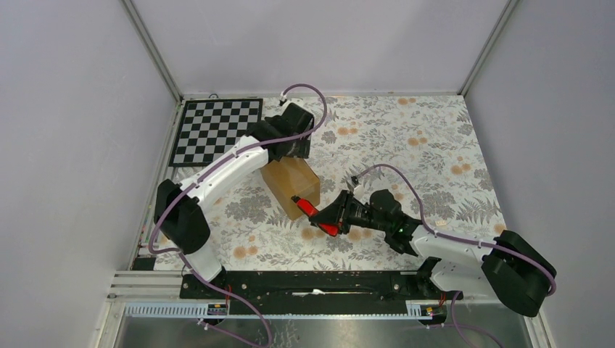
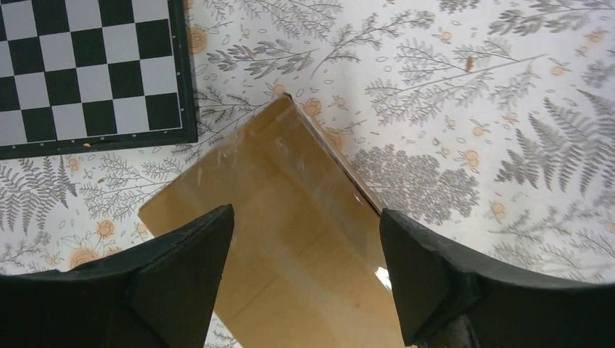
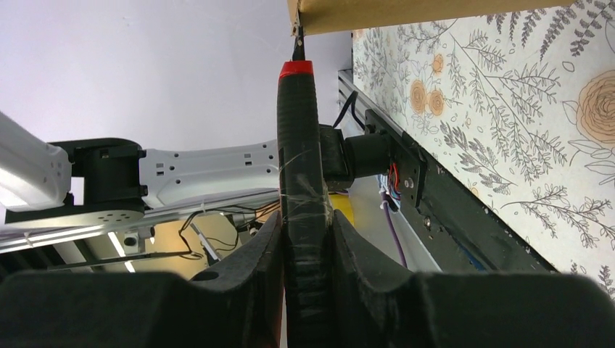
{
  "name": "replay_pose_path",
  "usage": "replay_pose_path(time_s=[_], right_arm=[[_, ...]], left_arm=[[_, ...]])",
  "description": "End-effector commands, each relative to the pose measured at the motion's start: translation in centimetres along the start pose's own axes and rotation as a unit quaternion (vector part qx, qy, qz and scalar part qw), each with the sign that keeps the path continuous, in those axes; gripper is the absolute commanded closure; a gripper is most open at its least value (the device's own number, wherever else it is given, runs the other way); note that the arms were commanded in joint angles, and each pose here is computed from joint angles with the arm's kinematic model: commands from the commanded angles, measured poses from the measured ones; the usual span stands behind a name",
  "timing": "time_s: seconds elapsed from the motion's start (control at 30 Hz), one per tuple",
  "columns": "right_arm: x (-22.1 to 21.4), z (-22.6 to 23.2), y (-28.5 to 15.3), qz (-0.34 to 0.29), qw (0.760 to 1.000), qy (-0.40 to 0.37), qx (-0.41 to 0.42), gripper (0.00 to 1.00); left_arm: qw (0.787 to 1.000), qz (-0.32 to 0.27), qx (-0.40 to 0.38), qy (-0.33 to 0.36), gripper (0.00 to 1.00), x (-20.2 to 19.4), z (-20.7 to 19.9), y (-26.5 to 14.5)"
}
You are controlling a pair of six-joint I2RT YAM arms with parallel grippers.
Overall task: Unpack the express box
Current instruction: Cut the express box at the center of the board.
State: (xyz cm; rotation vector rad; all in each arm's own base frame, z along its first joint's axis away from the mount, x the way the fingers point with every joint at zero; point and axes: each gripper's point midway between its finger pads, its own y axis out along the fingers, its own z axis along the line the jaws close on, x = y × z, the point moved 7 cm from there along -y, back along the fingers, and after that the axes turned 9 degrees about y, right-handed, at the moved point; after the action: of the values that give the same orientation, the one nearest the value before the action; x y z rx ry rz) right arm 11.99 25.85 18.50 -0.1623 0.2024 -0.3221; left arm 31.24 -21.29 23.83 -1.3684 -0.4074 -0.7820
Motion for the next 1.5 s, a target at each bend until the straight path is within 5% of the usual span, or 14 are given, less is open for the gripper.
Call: replay_pose_path(time_s=[0.0,0.2,0.4,0.67,0.83,0.97,1.1,1.27,1.47], right_arm=[[1.4,-2.1,0.7,-0.033,0.996,0.022,-0.074,1.00],[1.0,-1.5,0.9,-0.008,0.997,0.013,-0.076,1.00],[1.1,-1.5,1.0,-0.008,0.997,0.016,-0.074,1.00],[1.1,-1.4,1.0,-0.011,0.997,0.010,-0.075,1.00],[1.1,-1.5,1.1,-0.009,0.997,0.009,-0.076,1.00],[1.1,-1.4,1.0,-0.009,0.997,0.007,-0.077,1.00],[1.1,-1.3,0.9,-0.011,0.997,0.006,-0.077,1.00],[1.1,-1.4,0.7,-0.018,0.997,0.008,-0.079,1.00],[1.4,-1.6,-0.1,-0.052,0.996,0.029,-0.064,1.00]], left_arm=[[0.999,-0.028,-0.042,-0.008,0.18,2.4,-0.3,-4.3],[1.000,-0.001,0.012,0.003,0.17,0.7,0.8,-4.5],[0.996,0.041,0.072,-0.020,0.07,-3.2,3.0,-3.5],[0.984,-0.001,-0.071,-0.164,0.07,-5.1,3.9,-3.0],[0.973,-0.028,-0.117,-0.195,0.12,-6.2,4.2,-2.9],[0.960,-0.035,-0.153,-0.230,0.26,-7.2,4.7,-2.0],[0.952,-0.037,-0.163,-0.257,0.59,-8.2,5.2,-1.5],[0.954,-0.014,-0.138,-0.264,0.88,-9.4,6.4,-0.4],[0.964,0.027,-0.102,-0.243,0.95,-10.6,7.1,0.7]])
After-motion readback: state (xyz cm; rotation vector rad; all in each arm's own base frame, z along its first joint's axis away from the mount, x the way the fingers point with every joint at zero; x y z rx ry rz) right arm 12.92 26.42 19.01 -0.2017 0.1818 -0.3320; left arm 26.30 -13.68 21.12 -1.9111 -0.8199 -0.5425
